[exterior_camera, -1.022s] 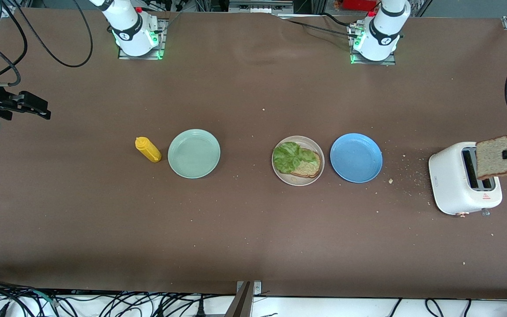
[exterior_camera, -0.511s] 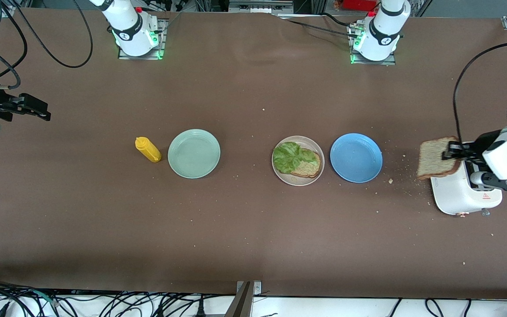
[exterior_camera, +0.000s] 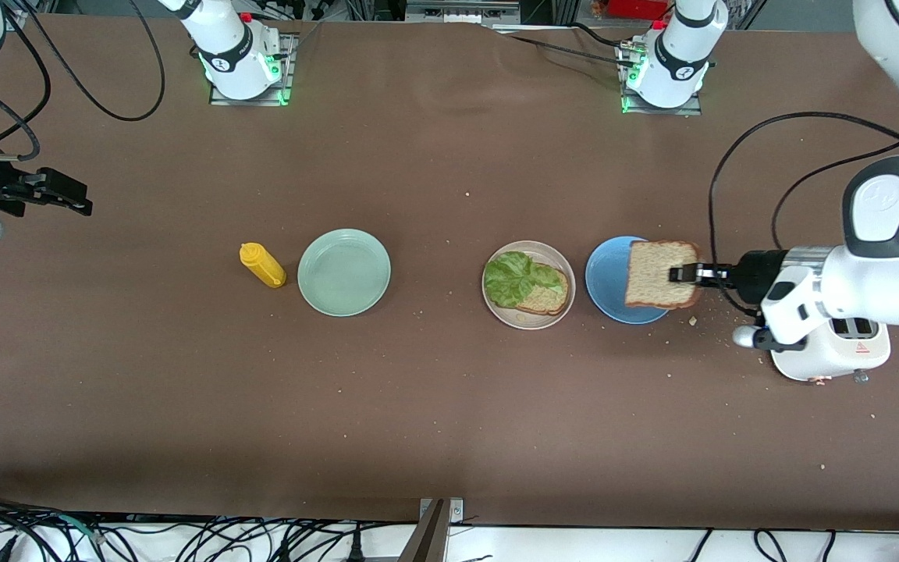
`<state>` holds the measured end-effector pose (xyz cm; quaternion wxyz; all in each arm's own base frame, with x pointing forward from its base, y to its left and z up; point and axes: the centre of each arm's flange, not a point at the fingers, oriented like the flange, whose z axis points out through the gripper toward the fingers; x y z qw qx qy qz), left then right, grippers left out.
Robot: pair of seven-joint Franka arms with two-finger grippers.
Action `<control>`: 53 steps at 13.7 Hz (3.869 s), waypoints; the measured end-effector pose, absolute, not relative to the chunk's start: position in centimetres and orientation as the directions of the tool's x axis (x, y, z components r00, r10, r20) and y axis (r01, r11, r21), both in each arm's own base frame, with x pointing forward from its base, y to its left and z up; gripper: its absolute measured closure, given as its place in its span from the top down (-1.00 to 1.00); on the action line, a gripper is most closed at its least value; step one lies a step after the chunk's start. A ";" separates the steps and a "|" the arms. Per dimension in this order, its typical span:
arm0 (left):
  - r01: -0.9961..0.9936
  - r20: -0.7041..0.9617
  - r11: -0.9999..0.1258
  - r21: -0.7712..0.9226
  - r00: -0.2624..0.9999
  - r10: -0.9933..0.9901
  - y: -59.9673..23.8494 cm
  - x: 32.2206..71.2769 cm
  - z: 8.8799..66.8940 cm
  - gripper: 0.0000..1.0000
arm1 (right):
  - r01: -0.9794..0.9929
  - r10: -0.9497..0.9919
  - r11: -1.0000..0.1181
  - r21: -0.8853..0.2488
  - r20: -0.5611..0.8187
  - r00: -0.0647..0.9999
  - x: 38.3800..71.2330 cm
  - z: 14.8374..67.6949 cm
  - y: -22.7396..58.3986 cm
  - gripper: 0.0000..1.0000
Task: Make sandwich in beige plate with both arms
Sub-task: 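Carry the bread slice with the left gripper over the lettuce, then lower the bread slice onto the lettuce and open the left gripper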
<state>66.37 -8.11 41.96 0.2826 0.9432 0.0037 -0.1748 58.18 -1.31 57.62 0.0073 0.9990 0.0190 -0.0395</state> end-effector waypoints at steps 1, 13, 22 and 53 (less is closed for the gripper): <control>0.128 -0.346 -0.814 0.567 0.933 -0.094 -8.6 66.6 41.1 -0.84 | 0.039 0.038 -0.999 0.013 -0.079 0.996 58.2 57.6 -1.3 1.00; 0.182 -0.387 -0.599 0.780 0.892 -0.233 -11.1 67.1 29.1 -0.84 | 0.041 0.039 -0.999 0.013 -0.083 0.996 58.3 57.3 -1.2 1.00; 0.217 -0.321 -0.322 0.922 0.892 -0.317 -13.3 63.3 18.8 -0.84 | 0.040 0.039 -0.999 0.013 -0.082 0.996 58.4 57.3 -1.2 1.00; -0.201 -0.143 -0.628 0.752 0.880 -0.453 -13.2 67.2 25.3 1.00 | 0.041 0.040 -0.999 0.014 -0.062 0.997 58.6 57.5 -1.2 1.00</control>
